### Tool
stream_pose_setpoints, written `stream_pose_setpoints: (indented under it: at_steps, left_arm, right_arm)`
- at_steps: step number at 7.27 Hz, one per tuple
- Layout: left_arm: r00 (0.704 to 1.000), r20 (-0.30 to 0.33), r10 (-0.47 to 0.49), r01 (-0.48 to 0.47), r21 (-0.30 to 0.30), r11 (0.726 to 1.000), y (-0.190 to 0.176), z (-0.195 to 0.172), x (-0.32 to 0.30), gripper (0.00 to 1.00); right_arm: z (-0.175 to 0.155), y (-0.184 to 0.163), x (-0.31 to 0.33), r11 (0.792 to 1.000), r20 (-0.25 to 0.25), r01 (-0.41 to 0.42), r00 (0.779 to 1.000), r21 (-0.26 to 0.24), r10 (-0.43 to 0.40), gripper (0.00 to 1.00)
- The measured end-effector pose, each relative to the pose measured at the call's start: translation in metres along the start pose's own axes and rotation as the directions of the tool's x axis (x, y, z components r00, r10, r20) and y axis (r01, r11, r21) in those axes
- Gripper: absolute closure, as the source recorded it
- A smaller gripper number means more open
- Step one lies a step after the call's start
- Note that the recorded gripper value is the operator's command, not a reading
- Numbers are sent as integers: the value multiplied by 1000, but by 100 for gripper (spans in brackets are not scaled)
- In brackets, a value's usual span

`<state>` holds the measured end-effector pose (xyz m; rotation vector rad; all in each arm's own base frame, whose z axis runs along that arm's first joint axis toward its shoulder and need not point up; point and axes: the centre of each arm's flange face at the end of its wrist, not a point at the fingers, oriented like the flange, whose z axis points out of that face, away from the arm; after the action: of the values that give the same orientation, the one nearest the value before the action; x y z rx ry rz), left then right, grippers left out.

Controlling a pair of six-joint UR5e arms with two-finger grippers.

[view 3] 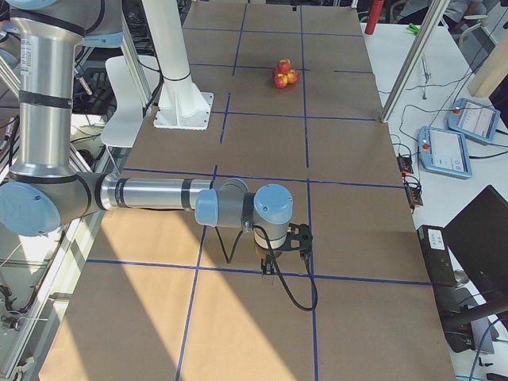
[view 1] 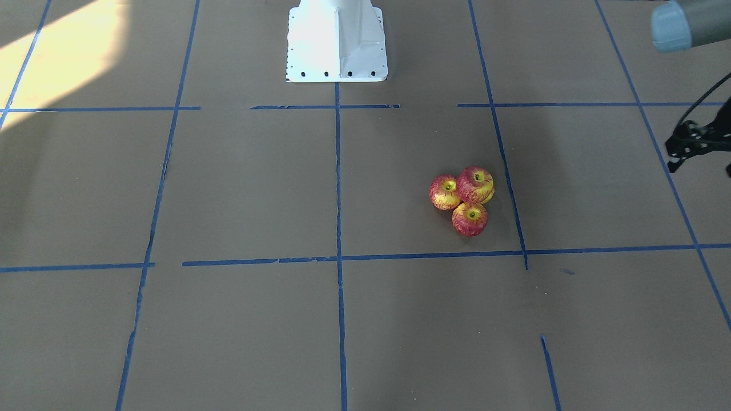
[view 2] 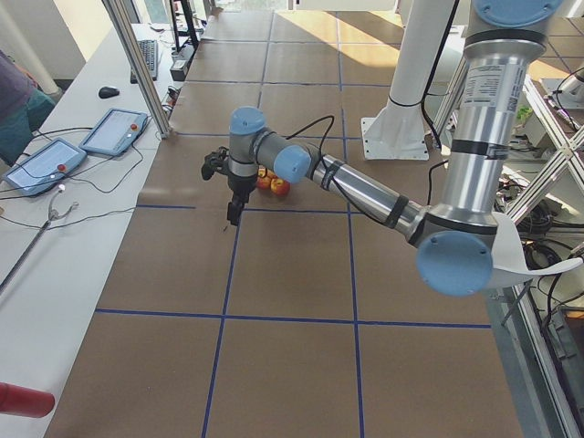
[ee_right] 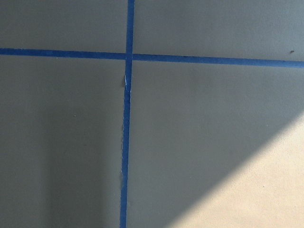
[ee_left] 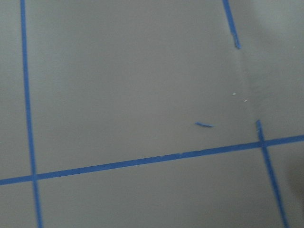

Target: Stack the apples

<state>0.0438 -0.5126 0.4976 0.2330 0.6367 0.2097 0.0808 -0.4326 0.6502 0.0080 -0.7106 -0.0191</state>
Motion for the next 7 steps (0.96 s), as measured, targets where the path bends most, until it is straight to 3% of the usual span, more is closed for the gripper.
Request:
stream_pose_setpoints:
  at_steps: [2,3,5,7]
  left_arm:
    - [996,-36,83,-86,-75,993,59,19,-98,0]
    - [995,-69,71,-78,-104,991,87,31,-126,0]
    - [993,-118,32,-46,-121,992,119,41,-147,0]
    - [991,-128,30,-44,-111,993,123,39,-149,0]
  right_arm:
    - [0,0,0,1000,1,0,1000,0,0,0]
    - [0,0,0,1000,1,0,1000,0,0,0]
    - [0,0,0,1000,1,0,1000,0,0,0]
    - [0,0,0,1000,1,0,1000,0,0,0]
